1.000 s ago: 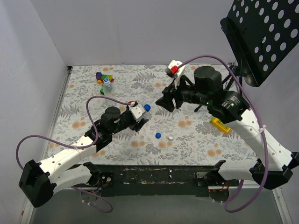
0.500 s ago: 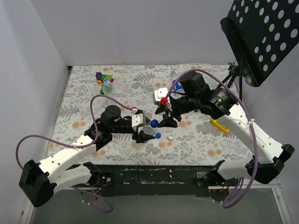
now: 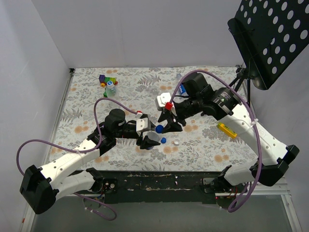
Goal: Screw on the bottle caps
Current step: Screw the bottle cap onto the plastic bottle.
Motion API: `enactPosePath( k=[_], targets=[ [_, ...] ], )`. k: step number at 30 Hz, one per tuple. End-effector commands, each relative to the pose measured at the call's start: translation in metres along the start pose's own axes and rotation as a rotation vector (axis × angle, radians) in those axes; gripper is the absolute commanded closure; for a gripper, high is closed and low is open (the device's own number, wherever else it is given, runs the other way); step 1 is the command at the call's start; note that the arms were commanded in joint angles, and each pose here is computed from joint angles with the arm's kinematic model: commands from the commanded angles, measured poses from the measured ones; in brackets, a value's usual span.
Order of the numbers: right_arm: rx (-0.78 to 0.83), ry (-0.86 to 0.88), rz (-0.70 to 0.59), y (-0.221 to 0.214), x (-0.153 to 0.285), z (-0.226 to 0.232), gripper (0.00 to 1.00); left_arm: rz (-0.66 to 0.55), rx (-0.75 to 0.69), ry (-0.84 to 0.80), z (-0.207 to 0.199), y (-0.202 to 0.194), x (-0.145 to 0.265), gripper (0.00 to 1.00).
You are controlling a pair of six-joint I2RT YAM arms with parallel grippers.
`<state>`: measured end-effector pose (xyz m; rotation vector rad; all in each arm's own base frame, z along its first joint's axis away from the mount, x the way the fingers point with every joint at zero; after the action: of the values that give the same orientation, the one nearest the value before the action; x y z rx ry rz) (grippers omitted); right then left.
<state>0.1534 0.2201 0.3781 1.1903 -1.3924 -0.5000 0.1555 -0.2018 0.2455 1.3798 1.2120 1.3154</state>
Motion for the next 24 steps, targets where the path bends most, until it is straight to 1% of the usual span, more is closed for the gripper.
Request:
enactPosePath(
  k=[1, 8, 11, 15, 21, 24],
  targets=[
    [0.026, 0.019, -0.021, 0.008, 0.0, -0.003, 0.46, -0.04, -0.029, -0.009, 0.0, 0.018, 0.002, 1.0],
    [0.014, 0.029, 0.003, 0.005, -0.002, -0.002, 0.47, -0.045, -0.03, -0.021, -0.002, 0.019, 0.002, 1.0],
    [0.009, 0.041, 0.009, 0.005, -0.003, 0.0, 0.49, -0.051, -0.029, -0.021, -0.001, 0.02, 0.003, 1.0],
    [0.001, 0.058, 0.018, 0.004, -0.004, 0.001, 0.55, -0.06, -0.017, -0.015, 0.0, 0.022, 0.003, 1.0],
    [-0.008, 0.068, 0.036, 0.002, -0.009, 0.0, 0.66, -0.061, -0.009, -0.02, 0.0, 0.022, 0.002, 1.0],
    [-0.017, 0.082, 0.047, 0.001, -0.012, 0.001, 0.66, -0.071, -0.015, -0.025, -0.001, 0.025, 0.003, 1.0]
  ],
)
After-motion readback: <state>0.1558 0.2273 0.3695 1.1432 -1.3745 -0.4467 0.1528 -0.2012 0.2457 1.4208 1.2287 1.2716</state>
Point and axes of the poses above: each gripper's point midway between its finger pads, its own x axis back along the fingers, its own z axis along the line the jaws close on, y = z × x, the point moved 10 cm from there along x, back along the fingers, and after that the axes turned 9 degrees about x, right-handed, at the moved point
